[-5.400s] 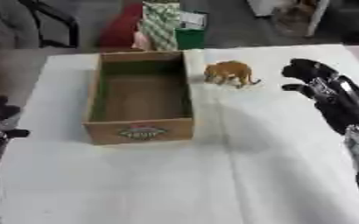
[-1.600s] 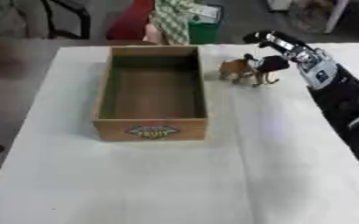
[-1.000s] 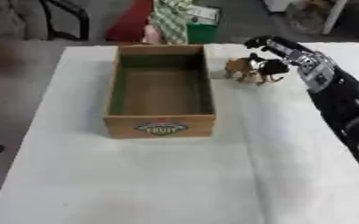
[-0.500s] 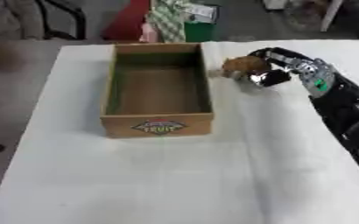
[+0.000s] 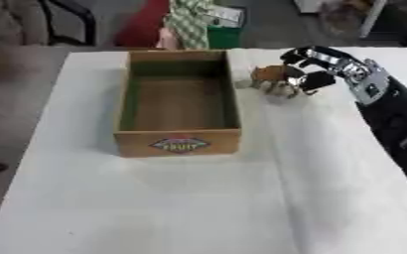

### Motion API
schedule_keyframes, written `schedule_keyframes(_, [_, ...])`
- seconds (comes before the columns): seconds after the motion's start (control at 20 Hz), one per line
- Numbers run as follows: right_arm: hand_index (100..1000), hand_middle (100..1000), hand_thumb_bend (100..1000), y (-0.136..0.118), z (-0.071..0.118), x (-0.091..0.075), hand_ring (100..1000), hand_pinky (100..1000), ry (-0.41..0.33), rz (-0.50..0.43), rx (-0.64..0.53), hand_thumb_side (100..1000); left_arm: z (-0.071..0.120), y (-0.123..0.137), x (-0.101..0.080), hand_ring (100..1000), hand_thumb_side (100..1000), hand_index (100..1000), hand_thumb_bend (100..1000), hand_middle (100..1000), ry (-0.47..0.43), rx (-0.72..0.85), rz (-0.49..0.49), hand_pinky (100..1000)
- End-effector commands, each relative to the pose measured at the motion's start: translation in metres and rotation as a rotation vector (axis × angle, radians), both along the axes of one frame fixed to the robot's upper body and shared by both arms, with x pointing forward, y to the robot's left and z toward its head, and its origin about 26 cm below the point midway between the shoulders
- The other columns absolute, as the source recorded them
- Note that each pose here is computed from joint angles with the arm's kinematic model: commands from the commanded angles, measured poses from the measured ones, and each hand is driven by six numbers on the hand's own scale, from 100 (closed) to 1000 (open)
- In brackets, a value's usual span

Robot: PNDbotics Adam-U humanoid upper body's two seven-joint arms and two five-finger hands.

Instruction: Pick up objects on the table and place them in the box.

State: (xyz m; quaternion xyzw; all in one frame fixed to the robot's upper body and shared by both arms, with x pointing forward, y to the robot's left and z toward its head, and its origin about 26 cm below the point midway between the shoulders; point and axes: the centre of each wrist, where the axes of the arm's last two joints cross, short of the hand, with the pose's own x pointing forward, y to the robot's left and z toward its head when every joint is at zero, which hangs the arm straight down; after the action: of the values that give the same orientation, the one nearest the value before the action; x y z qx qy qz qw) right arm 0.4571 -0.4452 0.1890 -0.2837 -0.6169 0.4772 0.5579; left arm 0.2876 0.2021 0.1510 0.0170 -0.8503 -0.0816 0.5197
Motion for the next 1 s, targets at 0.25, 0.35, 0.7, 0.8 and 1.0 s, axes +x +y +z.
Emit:
schedule_keyframes(0.25, [905,791,100,-0.0111,0.0151,-0.0038,873,846,0.01,-0.017,-0.053,300,0.0095,0.0023,-0.0012,811,683,786,100,626,-0.041,0.01,0.0,588])
schedule_keyframes(0.35, [905,792,100,-0.0111,0.014,-0.0038,871,846,0.019,-0.016,-0.06,307,0.0094,0.0023,-0.0012,811,684,786,100,626,-0.041,0.011,0.0,588])
schedule_keyframes(0.7, [842,717,100,-0.0111,0.009,-0.0039,796,783,0.051,-0.022,-0.097,265,0.0093,0.0026,-0.0013,811,684,787,100,626,-0.041,0.011,0.002,588])
schedule_keyframes(0.8, [786,640,100,-0.0108,0.0088,-0.0037,728,735,0.047,-0.025,-0.102,263,0.0092,0.0026,-0.0013,811,684,787,100,626,-0.041,0.01,0.002,588])
schedule_keyframes(1.0, [644,504,100,-0.01,0.0094,-0.0036,583,648,0.027,-0.035,-0.118,261,0.0091,0.0025,-0.0014,812,685,787,100,626,-0.04,0.01,0.002,588])
